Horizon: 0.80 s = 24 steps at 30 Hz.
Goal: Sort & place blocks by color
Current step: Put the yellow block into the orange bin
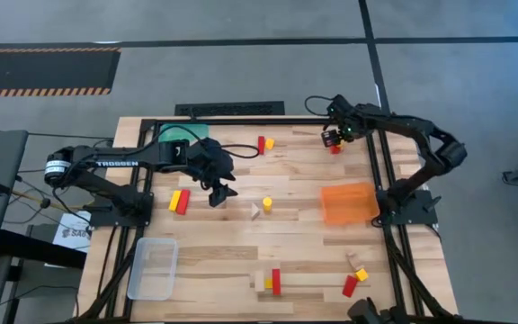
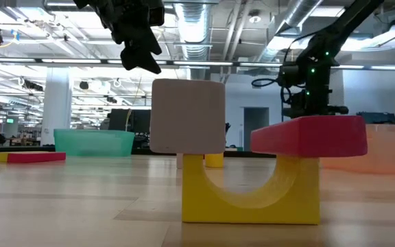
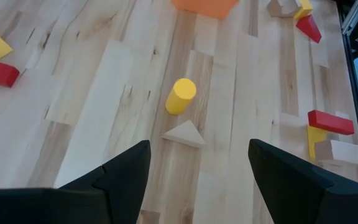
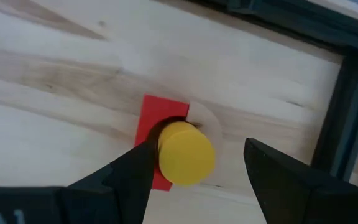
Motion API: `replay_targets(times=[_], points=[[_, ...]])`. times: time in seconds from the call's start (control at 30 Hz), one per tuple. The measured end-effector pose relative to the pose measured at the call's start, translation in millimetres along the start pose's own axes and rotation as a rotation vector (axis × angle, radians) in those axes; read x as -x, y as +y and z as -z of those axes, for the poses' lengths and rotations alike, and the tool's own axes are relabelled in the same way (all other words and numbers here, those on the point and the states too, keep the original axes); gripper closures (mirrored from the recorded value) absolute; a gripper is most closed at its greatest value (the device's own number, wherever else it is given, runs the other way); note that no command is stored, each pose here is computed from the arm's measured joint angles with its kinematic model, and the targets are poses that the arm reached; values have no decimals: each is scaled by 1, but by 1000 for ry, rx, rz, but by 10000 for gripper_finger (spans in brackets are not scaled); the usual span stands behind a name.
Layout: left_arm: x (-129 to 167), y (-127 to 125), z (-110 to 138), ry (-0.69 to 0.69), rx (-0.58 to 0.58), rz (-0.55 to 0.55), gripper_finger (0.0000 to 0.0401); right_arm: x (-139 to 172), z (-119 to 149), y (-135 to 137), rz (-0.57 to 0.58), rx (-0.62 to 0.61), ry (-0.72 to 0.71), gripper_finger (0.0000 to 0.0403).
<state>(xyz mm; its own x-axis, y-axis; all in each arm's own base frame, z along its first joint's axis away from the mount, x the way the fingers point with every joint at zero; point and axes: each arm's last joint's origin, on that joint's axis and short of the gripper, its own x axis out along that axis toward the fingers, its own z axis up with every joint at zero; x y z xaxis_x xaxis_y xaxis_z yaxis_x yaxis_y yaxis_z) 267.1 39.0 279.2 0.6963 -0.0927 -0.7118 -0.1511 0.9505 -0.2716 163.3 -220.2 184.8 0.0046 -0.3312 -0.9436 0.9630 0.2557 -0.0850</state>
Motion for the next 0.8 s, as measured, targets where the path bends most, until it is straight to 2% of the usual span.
replay_targets(times=[0.27, 0.37, 0.6, 0.8], points=[[0, 0, 0, 3, -6, -13, 143, -11, 0, 5, -35, 12, 42, 153], [0, 0, 1, 4, -7, -12, 143, -11, 0, 6, -38, 14, 33, 184], [0, 1, 3, 27, -5, -16, 143, -9, -1, 6, -41, 17, 27, 287], [0, 1, 3, 31, -18, -17, 143, 21, -3, 4, -74, 21, -52, 287]])
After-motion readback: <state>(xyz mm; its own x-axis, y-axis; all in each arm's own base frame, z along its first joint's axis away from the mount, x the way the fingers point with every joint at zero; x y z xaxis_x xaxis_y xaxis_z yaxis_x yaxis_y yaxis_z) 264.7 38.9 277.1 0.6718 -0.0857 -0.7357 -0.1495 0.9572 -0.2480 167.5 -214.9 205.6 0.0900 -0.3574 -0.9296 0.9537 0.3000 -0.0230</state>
